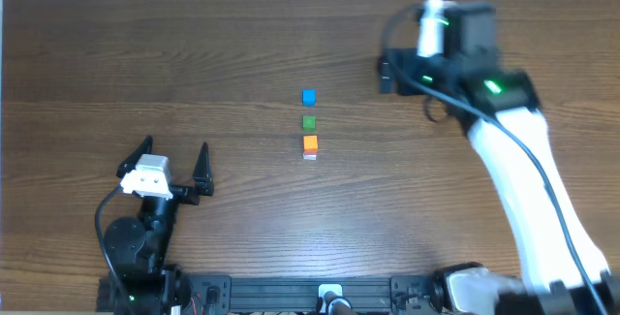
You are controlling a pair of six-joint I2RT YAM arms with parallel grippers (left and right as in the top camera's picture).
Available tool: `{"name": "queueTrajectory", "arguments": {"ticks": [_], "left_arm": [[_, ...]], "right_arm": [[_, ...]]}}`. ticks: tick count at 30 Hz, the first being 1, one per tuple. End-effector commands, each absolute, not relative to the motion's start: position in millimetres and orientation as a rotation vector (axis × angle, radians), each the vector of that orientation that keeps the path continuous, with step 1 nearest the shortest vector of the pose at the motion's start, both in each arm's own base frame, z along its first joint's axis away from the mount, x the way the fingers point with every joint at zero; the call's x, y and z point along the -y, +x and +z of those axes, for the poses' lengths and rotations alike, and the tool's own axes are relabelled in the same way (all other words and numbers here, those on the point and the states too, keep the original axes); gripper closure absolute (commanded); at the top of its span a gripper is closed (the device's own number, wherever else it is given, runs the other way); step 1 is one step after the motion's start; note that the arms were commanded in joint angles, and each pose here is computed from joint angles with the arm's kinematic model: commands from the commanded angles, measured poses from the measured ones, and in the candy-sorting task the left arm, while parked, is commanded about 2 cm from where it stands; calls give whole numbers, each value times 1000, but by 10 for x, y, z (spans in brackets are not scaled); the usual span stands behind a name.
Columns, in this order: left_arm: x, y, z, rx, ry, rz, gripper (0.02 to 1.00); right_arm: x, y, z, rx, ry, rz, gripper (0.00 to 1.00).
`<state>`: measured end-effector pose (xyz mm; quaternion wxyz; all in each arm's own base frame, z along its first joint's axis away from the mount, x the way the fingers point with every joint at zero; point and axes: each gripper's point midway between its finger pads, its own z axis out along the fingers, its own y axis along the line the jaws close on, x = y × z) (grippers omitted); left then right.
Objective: Stack Cubes
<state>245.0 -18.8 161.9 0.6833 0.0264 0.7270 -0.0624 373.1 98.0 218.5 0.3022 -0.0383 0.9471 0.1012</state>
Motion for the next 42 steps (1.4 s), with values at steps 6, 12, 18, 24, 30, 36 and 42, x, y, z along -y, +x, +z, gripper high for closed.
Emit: {"name": "queueTrajectory", "arguments": {"ticks": [6, 12, 18, 24, 30, 36, 42], "left_arm": [[189, 2449, 1605, -1630, 70, -128, 20], [189, 2449, 1605, -1630, 70, -128, 20], [189, 2449, 1605, -1630, 70, -128, 20], [189, 2449, 1605, -1630, 70, -128, 20], [189, 2449, 1605, -1630, 70, -128, 20], [189, 2449, 1605, -1630, 70, -128, 20], [189, 2449, 1605, -1630, 70, -128, 20]], "right_arm": [[-1951, 3708, 1379, -2827, -93, 225, 9], [-2264, 3576, 906, -2947, -61, 196, 7], [-2421, 3576, 586, -2979, -107, 174, 9], [-2515, 3593, 325, -3016, -195, 135, 29], [-2584, 3609, 203, -3036, -217, 112, 95], [-2561, 3589, 139, -3051, -214, 86, 174], [-2565, 3575, 102, -3057, -219, 74, 244]]}}
